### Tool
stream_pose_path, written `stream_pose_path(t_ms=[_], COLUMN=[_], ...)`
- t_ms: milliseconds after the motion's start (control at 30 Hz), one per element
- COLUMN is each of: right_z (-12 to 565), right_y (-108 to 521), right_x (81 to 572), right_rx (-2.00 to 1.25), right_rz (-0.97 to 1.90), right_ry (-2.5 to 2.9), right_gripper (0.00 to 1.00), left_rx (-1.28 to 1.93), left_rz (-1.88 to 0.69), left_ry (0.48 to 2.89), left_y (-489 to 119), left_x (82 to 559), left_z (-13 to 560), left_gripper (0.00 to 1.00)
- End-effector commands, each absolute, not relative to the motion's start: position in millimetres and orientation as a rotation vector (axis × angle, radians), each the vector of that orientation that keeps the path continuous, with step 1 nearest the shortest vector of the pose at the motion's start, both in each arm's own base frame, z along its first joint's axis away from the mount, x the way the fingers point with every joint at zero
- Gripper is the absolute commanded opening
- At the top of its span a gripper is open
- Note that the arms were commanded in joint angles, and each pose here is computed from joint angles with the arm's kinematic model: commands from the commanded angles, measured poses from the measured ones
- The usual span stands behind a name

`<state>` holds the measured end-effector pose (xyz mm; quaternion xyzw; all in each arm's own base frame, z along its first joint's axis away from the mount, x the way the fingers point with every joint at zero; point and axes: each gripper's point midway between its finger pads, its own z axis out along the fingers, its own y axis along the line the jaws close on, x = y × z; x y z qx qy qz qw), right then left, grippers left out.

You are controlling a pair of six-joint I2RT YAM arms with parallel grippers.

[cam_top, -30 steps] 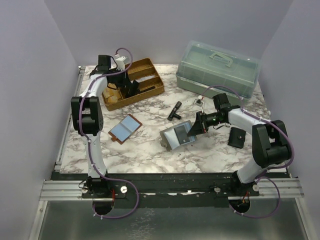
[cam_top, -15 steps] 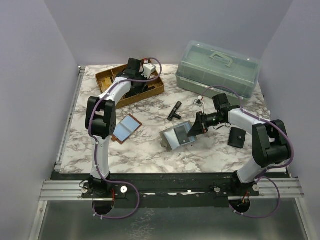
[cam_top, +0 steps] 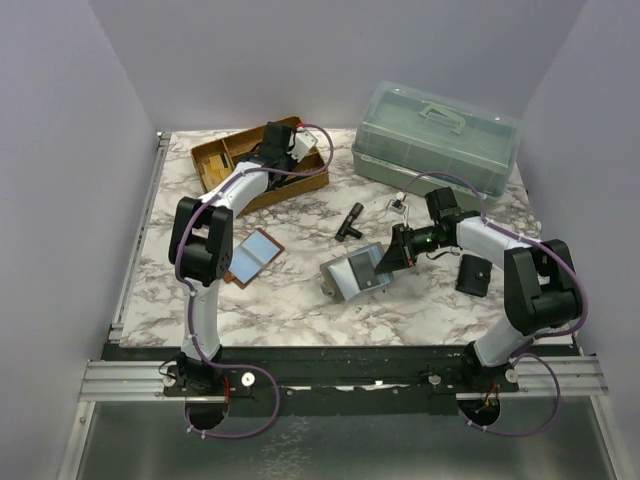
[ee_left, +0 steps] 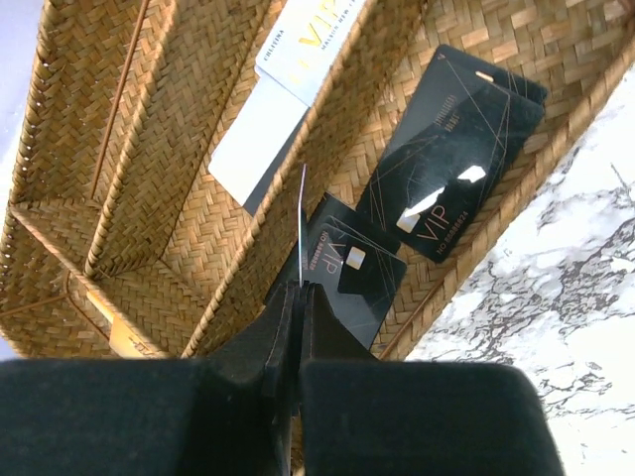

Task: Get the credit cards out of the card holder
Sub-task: Place the credit card in the storage box.

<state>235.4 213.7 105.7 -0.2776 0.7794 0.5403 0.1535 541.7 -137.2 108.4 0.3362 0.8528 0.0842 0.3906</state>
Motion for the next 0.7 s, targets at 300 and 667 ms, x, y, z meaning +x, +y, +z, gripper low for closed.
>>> stream_pose_path(t_ms=[300,667], right_z=[110.0,110.7], right_y=[213.2,212.8], right_x=[238.0,237.9], right_rx=[-0.811,-0.812], right_rz=[1.54,1.539], right_ry=[2.215,2.214], right_gripper=[0.01,0.01], left_rx=[1.011,0.851], left_rz=[0.435,0.237], left_ry=[2.113,2.122], left_y=[-141.4,-161.4], left_x=[546.0,535.9], left_z=[90.2,117.6], left_gripper=[0.16,0.21])
